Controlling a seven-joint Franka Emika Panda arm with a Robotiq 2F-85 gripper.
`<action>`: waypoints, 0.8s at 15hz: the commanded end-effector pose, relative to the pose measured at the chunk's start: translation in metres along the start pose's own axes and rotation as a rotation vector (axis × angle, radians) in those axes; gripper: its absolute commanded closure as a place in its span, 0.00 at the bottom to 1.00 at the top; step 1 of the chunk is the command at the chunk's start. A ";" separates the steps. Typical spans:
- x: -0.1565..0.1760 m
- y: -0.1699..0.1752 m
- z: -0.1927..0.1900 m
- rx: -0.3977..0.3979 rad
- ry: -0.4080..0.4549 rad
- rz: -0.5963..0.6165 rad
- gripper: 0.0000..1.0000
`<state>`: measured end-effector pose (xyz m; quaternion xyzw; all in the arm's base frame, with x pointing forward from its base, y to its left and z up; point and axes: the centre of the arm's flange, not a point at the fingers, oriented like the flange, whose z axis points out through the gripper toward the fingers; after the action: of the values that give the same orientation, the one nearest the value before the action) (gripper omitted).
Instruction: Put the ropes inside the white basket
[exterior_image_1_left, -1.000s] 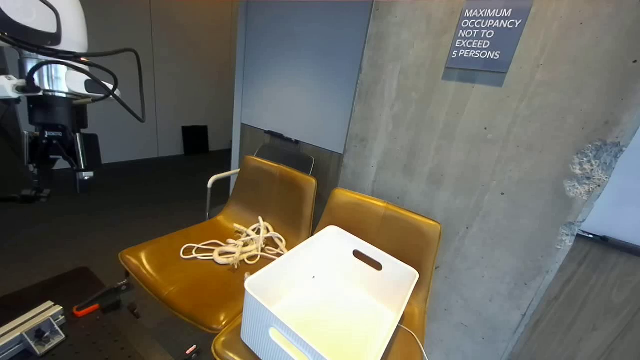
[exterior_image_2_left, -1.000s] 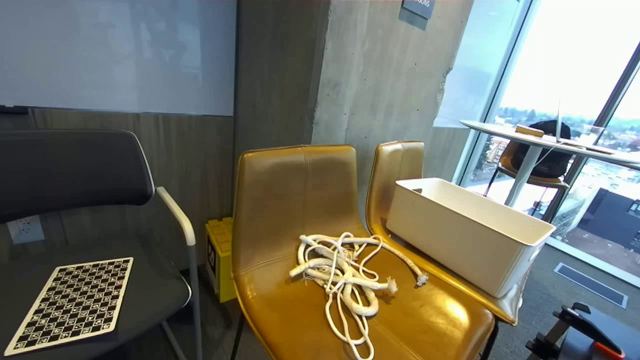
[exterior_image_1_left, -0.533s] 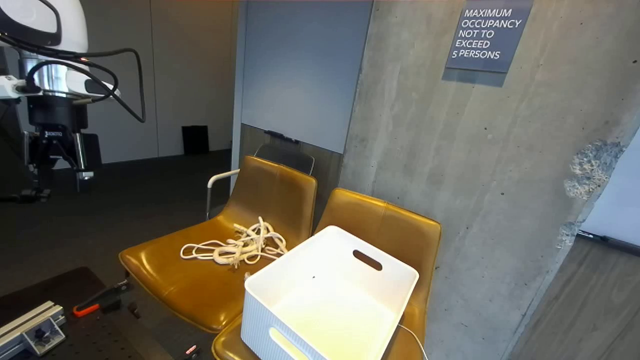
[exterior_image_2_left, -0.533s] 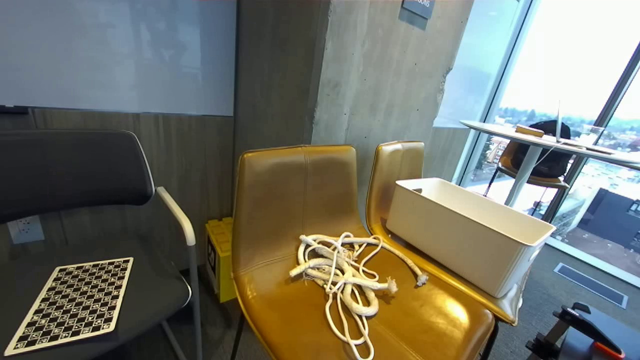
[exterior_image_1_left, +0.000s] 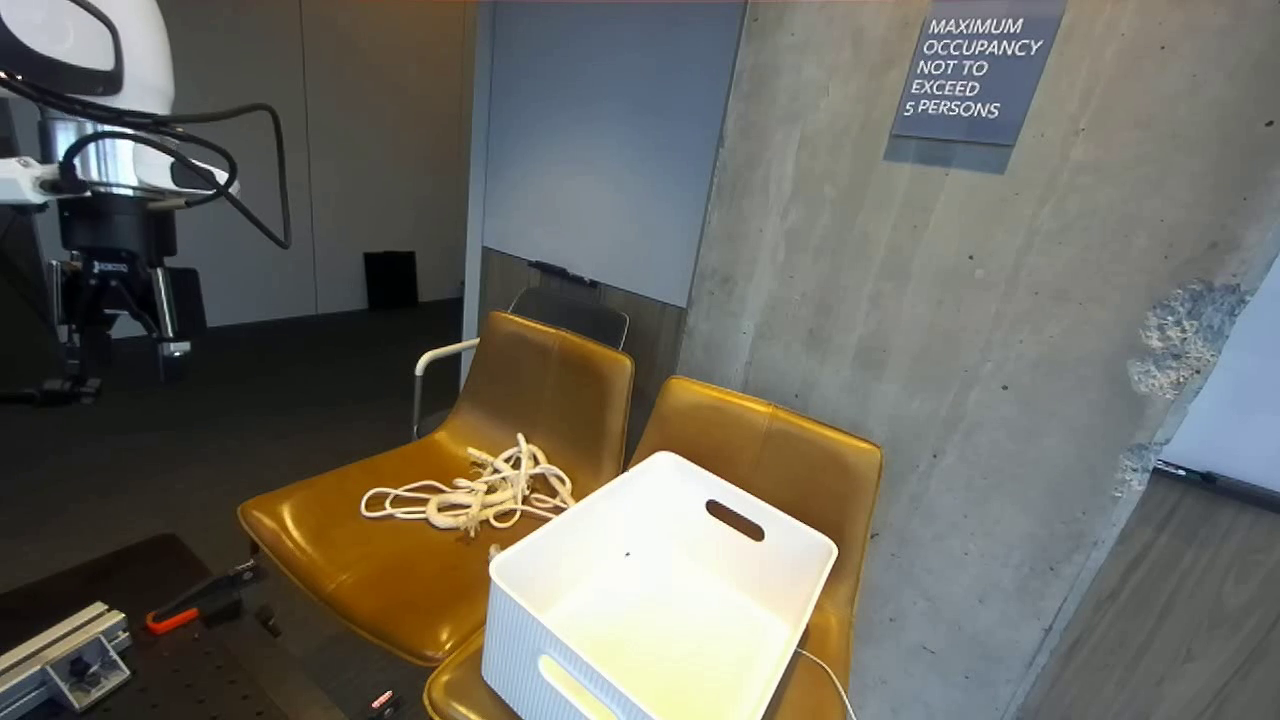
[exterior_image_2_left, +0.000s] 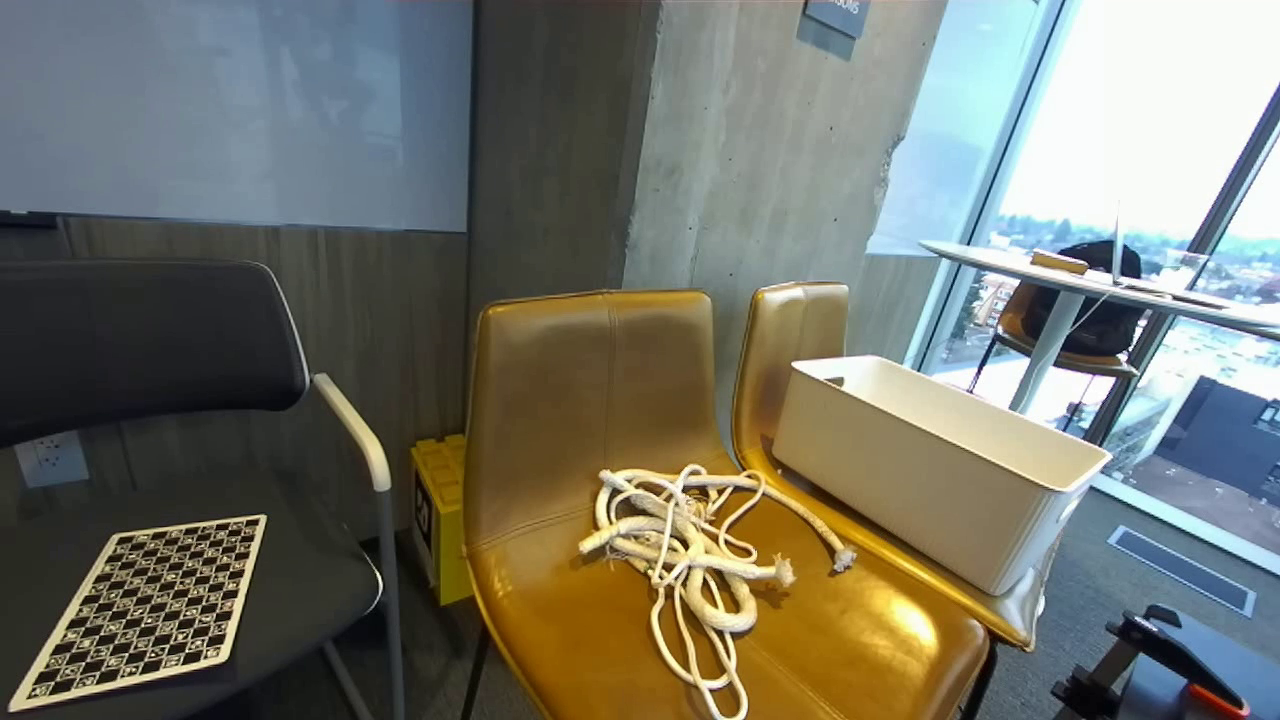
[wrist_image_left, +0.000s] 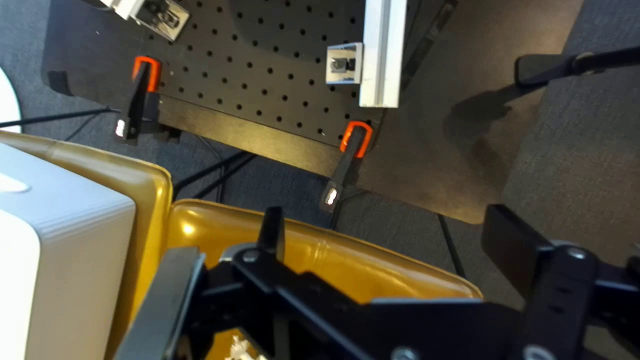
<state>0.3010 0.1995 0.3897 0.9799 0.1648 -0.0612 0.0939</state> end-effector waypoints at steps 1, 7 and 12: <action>0.042 -0.041 -0.007 0.134 0.122 -0.014 0.00; 0.139 -0.072 -0.021 0.295 0.451 0.062 0.00; 0.217 -0.075 -0.003 0.234 0.602 0.022 0.00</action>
<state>0.4310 0.3100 0.3705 0.9668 0.1536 0.1851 -0.0860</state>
